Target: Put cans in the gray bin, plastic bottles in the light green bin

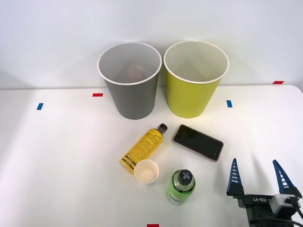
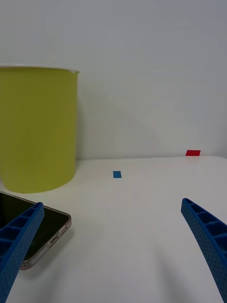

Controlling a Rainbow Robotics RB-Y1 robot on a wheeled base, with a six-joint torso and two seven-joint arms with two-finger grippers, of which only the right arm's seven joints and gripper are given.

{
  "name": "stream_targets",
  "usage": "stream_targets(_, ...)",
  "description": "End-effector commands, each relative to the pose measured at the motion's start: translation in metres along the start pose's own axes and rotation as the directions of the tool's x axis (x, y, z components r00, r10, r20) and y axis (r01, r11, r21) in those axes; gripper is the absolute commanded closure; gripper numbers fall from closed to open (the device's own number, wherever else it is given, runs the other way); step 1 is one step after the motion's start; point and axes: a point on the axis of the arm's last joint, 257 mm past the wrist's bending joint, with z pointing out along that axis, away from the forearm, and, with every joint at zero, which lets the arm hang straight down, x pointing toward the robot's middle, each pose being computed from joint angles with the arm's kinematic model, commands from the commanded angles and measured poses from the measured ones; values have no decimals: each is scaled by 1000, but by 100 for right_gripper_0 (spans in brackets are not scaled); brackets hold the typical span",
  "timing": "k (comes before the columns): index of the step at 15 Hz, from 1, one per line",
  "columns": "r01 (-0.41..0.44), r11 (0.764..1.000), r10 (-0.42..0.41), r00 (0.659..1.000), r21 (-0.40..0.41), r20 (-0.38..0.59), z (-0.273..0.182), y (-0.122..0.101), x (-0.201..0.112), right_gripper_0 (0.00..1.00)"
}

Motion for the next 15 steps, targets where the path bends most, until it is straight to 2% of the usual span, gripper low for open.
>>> stream_targets(1,72,996,-74,997,-47,-32,-27,2,-3,0)
stream_targets(6,122,979,-138,986,-161,-92,-69,15,-4,0)
stream_targets(10,101,971,-133,981,-217,-138,-93,32,6,0)
stream_targets(15,116,954,-164,974,-277,-157,-104,45,13,0)
